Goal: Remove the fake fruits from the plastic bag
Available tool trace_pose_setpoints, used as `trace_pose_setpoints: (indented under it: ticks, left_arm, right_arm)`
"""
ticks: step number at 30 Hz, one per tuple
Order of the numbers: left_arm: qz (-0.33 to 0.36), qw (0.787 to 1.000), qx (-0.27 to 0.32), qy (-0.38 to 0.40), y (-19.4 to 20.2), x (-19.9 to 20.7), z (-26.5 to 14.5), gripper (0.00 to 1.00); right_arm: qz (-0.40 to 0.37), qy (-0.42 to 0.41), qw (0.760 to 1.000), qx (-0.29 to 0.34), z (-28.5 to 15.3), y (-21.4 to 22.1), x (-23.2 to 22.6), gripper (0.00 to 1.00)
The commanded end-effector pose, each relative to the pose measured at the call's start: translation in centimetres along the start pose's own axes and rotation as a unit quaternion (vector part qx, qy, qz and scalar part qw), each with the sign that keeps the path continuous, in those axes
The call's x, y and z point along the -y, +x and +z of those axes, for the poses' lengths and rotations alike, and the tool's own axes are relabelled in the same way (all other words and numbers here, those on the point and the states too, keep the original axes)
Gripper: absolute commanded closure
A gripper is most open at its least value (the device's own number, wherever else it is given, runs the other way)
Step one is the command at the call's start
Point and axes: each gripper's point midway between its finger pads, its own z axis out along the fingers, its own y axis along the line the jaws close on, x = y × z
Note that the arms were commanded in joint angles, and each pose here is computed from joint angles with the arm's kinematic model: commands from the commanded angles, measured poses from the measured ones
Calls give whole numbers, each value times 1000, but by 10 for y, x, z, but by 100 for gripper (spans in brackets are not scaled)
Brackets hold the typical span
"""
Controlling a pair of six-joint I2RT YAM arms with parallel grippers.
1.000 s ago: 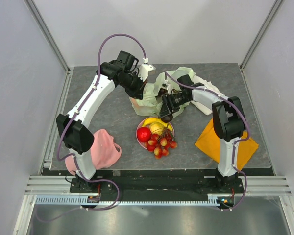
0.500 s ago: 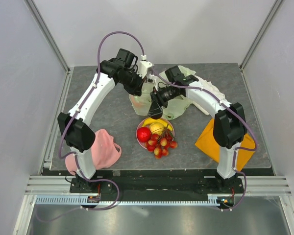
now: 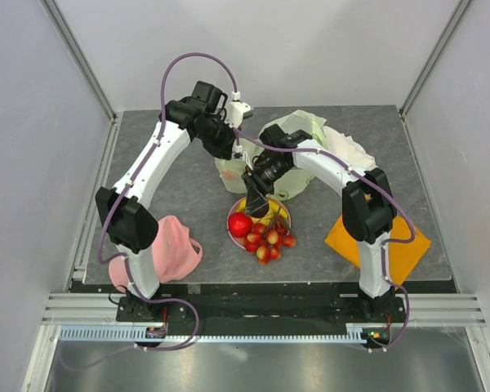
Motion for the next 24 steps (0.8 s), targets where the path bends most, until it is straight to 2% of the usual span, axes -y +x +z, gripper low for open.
trace_pose_setpoints:
  ticks: [1,9,12,13,14,24]
  left_arm:
    - [2,999,34,8,-16,6,-7,98]
    - [3,999,36,-3,-16,1,-9,98]
    - [5,999,37,-5,-17,0,-11,98]
    - [5,999,37,-7,-16,0,-12,98]
    - [7,999,38,-8,-17,0,-12,99]
    - [9,999,46,-9,-22,-1,-14,99]
  right_arm:
    - [-25,-17,999,-17,11,2,-15,51]
    - [-18,-12,999,-47,26,24,-8,41]
    - [-24,-9,998,-49,28,25,-10,32]
    - [-28,-9,998,-49,28,24,-11,22]
    - [-32,-3,998,-49,27,23,-11,2]
    - [-55,22,998,-35,17,6,-12,2]
